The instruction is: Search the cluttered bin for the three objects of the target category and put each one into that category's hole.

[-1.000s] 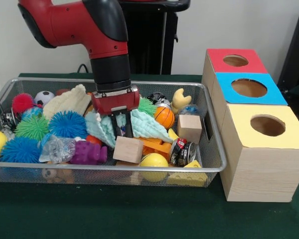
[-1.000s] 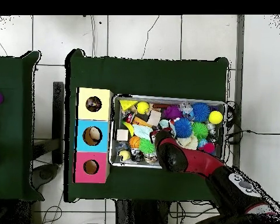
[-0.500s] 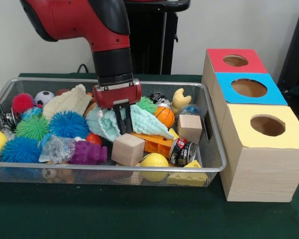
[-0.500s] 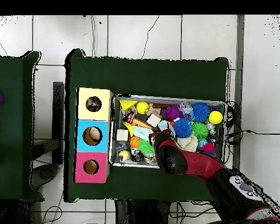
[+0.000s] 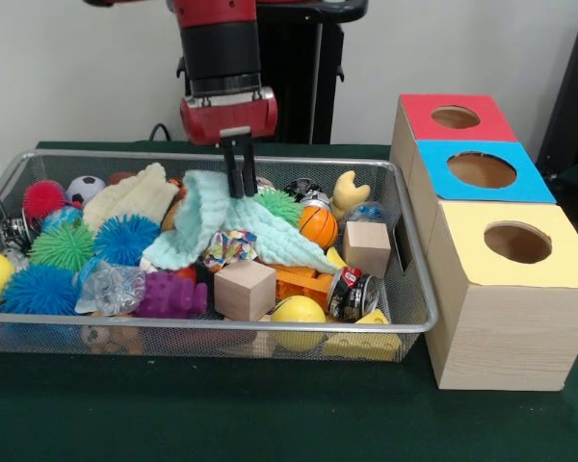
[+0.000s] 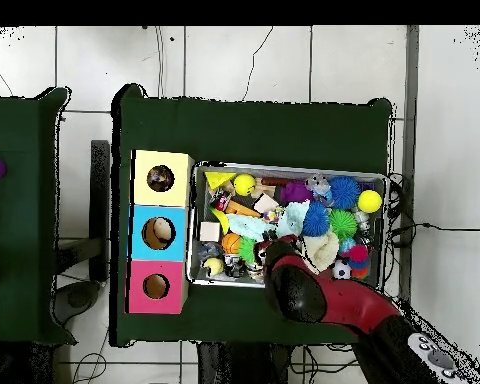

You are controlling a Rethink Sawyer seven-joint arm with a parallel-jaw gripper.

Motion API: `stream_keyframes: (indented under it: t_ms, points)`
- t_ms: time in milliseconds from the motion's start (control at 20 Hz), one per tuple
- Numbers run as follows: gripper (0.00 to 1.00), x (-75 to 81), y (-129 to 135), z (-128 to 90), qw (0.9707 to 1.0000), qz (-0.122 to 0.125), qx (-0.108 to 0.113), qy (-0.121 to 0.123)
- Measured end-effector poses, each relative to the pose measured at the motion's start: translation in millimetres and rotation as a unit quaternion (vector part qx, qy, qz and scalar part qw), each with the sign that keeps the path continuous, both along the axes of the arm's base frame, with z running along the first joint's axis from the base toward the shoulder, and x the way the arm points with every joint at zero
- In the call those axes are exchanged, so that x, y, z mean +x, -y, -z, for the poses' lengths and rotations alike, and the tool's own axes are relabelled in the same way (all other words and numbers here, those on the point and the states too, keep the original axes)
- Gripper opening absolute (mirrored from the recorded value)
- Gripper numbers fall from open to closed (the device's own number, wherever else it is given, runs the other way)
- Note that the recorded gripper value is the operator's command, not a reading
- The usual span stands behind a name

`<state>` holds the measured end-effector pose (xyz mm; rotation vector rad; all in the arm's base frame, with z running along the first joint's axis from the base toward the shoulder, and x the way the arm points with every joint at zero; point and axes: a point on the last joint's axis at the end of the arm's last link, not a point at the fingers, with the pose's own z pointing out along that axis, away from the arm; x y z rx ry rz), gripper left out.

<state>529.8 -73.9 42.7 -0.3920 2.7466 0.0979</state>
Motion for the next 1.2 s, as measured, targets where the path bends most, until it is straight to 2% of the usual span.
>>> stream_keyframes:
  t_ms: [250,450,850,1200]
  points:
    - [0.0,-16.5,-3,-23,0.9997,0.009,0.001,-0.022]
    - [0.0,-23.6,-3,-30,0.9994,0.017,0.004,-0.031]
    - [0.0,-34.7,-5,-28,0.9987,0.023,0.013,-0.043]
    - [0.0,-42.5,-16,-14,0.9976,0.021,0.029,-0.06]
